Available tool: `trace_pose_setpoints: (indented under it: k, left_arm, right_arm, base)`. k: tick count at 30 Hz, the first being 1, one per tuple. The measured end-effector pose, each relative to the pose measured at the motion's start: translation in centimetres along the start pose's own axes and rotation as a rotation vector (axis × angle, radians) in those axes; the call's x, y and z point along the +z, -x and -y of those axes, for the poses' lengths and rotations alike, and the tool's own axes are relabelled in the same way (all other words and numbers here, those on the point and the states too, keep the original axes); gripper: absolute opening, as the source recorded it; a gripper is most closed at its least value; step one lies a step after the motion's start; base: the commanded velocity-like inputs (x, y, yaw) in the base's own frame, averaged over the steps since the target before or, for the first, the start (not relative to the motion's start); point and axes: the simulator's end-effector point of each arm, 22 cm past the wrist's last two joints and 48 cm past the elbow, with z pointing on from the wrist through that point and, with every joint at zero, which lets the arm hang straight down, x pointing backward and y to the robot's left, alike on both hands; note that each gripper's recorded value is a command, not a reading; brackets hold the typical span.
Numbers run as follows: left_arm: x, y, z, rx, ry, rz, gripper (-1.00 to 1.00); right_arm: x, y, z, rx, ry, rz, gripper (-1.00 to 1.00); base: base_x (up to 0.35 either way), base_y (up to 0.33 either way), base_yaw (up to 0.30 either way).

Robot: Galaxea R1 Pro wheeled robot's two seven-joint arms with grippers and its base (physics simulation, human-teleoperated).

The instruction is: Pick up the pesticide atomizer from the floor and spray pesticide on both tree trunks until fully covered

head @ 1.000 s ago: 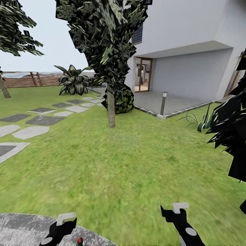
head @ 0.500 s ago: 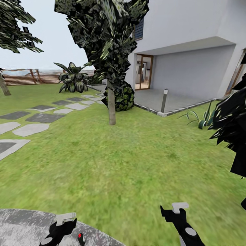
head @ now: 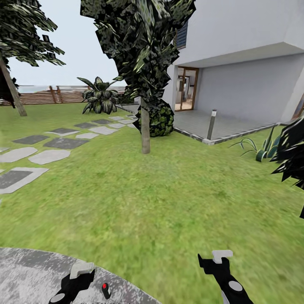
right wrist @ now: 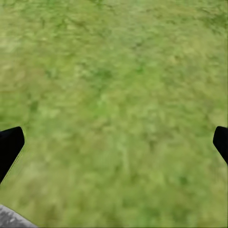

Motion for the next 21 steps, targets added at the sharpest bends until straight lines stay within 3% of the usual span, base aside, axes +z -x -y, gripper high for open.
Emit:
trace_pose_setpoints:
  k: [8,14,21]
  left_arm:
    - [-0.02,0.19,-0.08,0.000,0.004,0.007,1.00]
    - [0.01,0.26,-0.11,-0.001,0.005,0.007,1.00]
    - [0.06,0.20,-0.02,-0.002,0.004,0.003,1.00]
  right_arm:
    - [-0.02,0.03,0.00,0.000,0.000,0.001,1.00]
    - [-0.02,-0.04,-0.03,-0.001,0.001,-0.001,1.00]
    - [0.01,-0.17,-0.05,-0.001,0.001,-0.004,1.00]
  base:
    - [0.147,-0.098,0.275]
    - [0.204,-0.216,0.277]
    - [0.045,-0.265,0.255]
